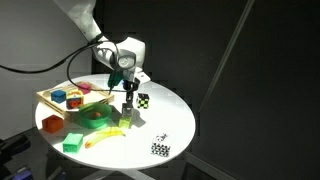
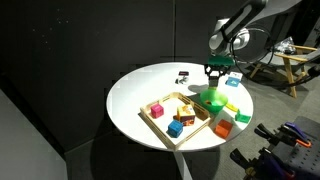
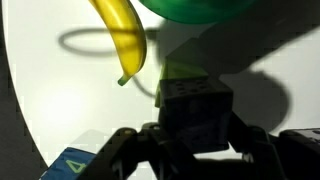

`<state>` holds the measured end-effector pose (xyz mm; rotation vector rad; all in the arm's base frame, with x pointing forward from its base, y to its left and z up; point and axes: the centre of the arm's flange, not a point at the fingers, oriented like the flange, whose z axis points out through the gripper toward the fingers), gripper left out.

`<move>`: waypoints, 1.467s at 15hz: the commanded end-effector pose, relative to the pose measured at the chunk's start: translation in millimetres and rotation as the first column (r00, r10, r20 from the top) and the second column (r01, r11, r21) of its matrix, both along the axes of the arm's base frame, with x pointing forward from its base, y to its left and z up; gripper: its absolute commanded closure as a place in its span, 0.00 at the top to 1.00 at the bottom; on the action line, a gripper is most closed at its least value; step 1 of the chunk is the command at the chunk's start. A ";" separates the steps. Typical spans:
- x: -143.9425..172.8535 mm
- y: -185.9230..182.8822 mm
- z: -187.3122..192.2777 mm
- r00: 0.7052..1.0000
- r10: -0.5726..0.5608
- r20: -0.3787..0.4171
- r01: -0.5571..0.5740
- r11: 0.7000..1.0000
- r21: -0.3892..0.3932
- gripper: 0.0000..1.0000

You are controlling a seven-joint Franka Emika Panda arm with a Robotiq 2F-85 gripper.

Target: Stack the light blue toy block on the yellow toy block

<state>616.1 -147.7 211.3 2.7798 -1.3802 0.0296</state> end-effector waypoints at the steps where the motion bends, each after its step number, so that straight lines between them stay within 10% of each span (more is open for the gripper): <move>1: 8.3 -1.0 2.4 1.000 -0.011 -0.011 0.011 1.000 0.018 0.31; 13: 8.4 -1.4 -3.6 1.000 -0.006 -0.019 0.007 1.000 0.016 0.31; 15: 8.4 -1.4 -3.8 1.000 -0.006 -0.020 0.006 1.000 0.015 0.81; 22: 6.5 -1.1 -2.4 1.000 0.003 -0.021 -0.003 1.000 0.016 1.00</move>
